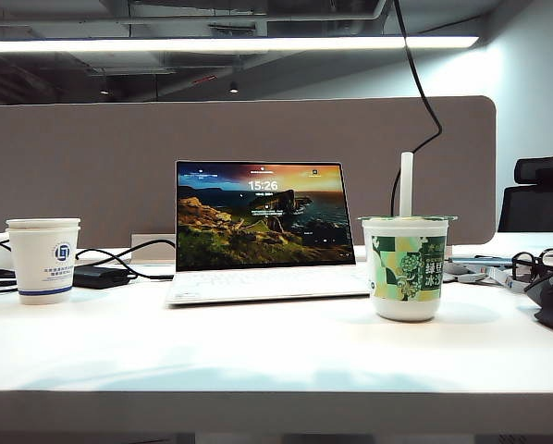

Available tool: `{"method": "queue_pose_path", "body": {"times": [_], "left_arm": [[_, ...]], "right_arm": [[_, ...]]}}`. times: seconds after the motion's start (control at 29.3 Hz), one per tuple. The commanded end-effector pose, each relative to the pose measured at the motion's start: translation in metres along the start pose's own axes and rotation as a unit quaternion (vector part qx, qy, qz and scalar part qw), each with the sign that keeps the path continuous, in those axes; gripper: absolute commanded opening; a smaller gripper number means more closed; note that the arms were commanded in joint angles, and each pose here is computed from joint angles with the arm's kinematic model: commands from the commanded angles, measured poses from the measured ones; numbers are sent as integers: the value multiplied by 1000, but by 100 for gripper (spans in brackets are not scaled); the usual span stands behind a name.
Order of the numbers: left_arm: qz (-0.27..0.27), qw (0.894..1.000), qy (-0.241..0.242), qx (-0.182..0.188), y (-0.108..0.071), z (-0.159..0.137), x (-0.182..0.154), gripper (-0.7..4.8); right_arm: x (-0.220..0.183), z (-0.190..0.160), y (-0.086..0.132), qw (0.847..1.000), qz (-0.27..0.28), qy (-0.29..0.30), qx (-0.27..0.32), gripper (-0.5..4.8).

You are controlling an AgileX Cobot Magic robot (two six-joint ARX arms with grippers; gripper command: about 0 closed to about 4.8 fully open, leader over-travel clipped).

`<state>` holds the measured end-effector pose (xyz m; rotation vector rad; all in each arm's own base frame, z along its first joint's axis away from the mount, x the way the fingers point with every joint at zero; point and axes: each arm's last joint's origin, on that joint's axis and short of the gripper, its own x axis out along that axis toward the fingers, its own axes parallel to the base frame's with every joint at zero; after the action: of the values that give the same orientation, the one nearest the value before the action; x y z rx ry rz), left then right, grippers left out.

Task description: Pick up the black phone, pick up the charger plug, insert the charger plug into the phone's charging port, and finally place the connected phone back on the desk.

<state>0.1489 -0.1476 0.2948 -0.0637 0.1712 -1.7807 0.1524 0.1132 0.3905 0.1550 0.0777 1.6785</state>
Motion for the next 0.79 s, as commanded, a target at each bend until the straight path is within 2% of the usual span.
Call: {"method": "queue_pose_path", "body": {"times": [0.03,0.38,0.41,0.44,0.51,0.55,0.65,0.79], "left_arm": [[5,1000,-11,23,-1,7,0,-7],[9,1000,-13,25,-1,7,0,-7],[9,1000,-13,25,-1,7,0,-6],[9,1000,-12,23,-1,7,0,-7],[9,1000,-11,22,-1,7,0,-7],[10,1000,-11,22,-1,7,0,-7],[18,999,-12,25,-1,7,0,-7],[87,996,-16,27,3,7,-1,-7]], "right_arm": [[0,-3,0,1000,1,9,-6,-5],[0,-11,-2,1000,-12,28,8,-5],[-1,-10,-2,1000,-13,27,7,8],[-2,-9,-1,999,-22,25,6,79],[-6,-7,-1,999,-49,18,1,254],[-7,-6,0,998,-61,15,-3,275],[-12,-1,5,997,-78,2,-23,274],[-25,5,12,993,-116,-12,-26,264]]}}
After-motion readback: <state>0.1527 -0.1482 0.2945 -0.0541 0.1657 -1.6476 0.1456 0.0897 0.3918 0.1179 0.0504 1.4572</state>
